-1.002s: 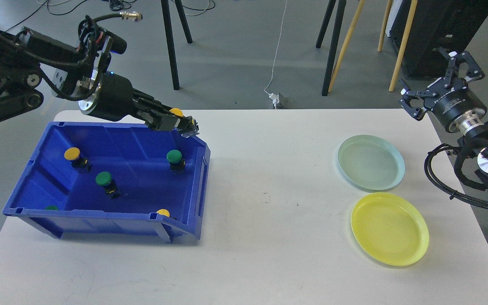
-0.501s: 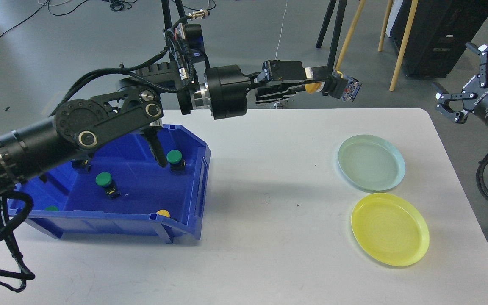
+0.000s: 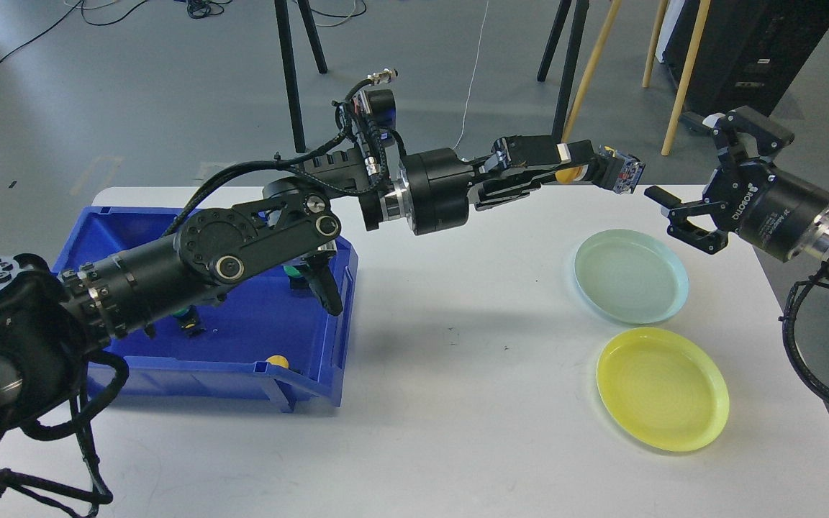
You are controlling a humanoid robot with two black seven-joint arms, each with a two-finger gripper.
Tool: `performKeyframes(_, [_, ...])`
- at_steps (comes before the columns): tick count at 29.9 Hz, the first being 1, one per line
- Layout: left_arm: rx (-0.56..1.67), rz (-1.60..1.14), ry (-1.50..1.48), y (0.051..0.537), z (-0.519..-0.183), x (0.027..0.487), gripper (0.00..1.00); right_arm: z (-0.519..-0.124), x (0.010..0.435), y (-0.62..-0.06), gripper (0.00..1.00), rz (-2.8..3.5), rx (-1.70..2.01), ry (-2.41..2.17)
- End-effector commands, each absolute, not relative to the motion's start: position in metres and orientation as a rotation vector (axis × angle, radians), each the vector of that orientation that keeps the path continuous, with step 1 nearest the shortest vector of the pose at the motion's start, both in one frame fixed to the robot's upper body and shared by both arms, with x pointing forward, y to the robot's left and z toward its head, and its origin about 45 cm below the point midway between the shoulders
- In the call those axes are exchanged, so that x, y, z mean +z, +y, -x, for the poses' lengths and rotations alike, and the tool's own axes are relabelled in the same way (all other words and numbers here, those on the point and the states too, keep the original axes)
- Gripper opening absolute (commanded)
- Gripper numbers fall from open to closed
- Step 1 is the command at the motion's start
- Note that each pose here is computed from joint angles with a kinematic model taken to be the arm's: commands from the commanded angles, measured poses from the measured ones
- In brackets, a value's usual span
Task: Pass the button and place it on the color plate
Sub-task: 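Move the right gripper up to the button held by the left gripper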
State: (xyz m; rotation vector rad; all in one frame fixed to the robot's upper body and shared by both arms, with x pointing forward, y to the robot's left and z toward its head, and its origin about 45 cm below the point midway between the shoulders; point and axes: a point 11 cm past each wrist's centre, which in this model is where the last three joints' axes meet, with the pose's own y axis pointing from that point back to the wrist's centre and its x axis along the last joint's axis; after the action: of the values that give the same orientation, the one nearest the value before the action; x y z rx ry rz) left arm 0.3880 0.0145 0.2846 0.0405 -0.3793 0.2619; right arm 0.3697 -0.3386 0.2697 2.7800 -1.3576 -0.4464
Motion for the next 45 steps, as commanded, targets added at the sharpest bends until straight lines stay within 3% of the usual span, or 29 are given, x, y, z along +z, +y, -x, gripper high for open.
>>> performKeyframes(1, [0.262,-0.039,-0.378,0.014,-0.388,0.285,0.11,-0.359,0.275,-0.317,1.0,-2.834,-0.456,-1.255])
performKeyframes(28, [0.264,-0.04,-0.376,0.015,-0.389,0.284,0.11,-0.343,0.278,-0.292,0.98,-2.945,-0.633,-1.204])
performKeyframes(34, [0.265,-0.041,-0.376,0.015,-0.389,0.284,0.11,-0.343,0.279,-0.29,0.93,-2.952,-0.632,-1.199])
performKeyframes(37, [0.266,-0.042,-0.377,0.015,-0.389,0.285,0.11,-0.344,0.279,-0.287,0.85,-2.961,-0.638,-1.194])
performKeyframes(39, [0.266,-0.042,-0.377,0.015,-0.389,0.285,0.11,-0.345,0.279,-0.285,0.74,-2.968,-0.635,-1.189])
performKeyframes(44, [0.267,-0.04,-0.375,0.015,-0.389,0.284,0.11,-0.349,0.278,-0.275,0.2,-2.984,-0.631,-1.163])
performKeyframes(45, [0.267,-0.041,-0.374,0.016,-0.389,0.284,0.11,-0.351,0.277,-0.274,0.17,-2.984,-0.632,-1.164])
